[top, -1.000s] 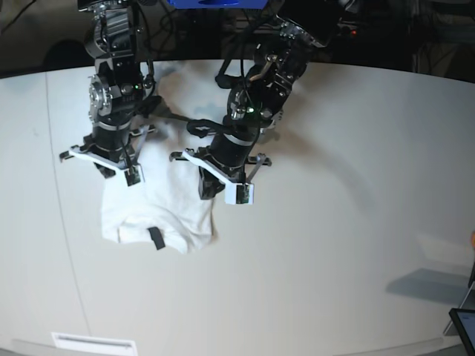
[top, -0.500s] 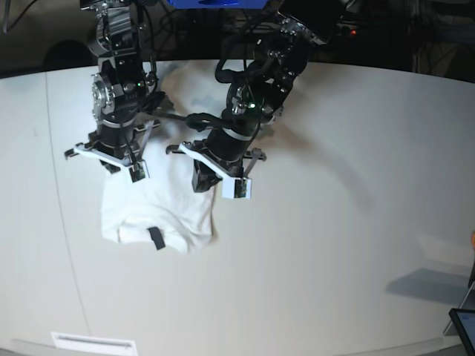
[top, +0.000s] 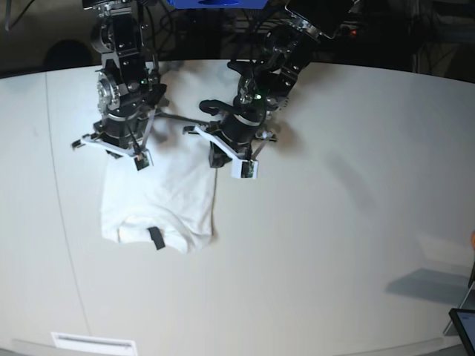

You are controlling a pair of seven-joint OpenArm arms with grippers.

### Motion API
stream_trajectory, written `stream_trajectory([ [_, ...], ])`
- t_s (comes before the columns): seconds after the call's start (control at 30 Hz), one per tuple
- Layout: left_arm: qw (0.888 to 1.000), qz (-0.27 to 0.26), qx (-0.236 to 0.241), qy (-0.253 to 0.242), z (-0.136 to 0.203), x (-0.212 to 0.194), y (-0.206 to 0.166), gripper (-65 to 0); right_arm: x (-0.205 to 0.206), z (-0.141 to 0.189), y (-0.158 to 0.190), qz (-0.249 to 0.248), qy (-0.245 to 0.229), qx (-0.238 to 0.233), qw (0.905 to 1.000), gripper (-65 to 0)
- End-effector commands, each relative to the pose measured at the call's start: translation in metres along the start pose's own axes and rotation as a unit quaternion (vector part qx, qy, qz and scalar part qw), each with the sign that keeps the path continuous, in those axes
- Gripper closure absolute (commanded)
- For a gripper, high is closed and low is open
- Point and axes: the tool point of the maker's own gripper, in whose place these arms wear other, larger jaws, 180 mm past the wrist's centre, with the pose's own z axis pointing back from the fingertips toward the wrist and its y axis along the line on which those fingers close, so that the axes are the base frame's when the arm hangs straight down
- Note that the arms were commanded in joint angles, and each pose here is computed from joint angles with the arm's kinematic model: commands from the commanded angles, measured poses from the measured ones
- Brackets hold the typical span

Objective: Fold the T-shirt properly
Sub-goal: 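Smooth the shirt's sides with both grippers, sliding along its edges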

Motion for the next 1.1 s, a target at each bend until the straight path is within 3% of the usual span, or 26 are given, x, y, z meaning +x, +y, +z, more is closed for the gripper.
stream_trajectory([
  [0.0,1.000,-0.003,0.001,-0.004,0.000,0.005,0.001,0.0,0.008,0.002,-0.004,-0.014,-0.015,-0.005,0.9998,-0.3],
  [0.2,1.000,-0.009,0.009,0.004,0.002,-0.002,0.011,0.0,-0.010,-0.004,-0.016,-0.067,0.005,0.005,0.9977,-0.3],
  [0.47,1.000,-0.012,0.012,0.007,0.008,-0.007,0.016,0.0,-0.011,-0.004,-0.021,-0.055,0.007,-0.008,0.9985,-0.3],
  [0.77,0.995,0.015,0.025,-0.095,0.031,0.081,0.036,0.0,0.012,0.014,-0.047,-0.051,-0.031,-0.047,0.9971,-0.3],
  [1.07,0.992,0.045,-0.015,-0.121,0.007,0.145,-0.006,0.0,0.054,0.012,-0.050,-0.008,-0.077,-0.018,0.9968,-0.3],
])
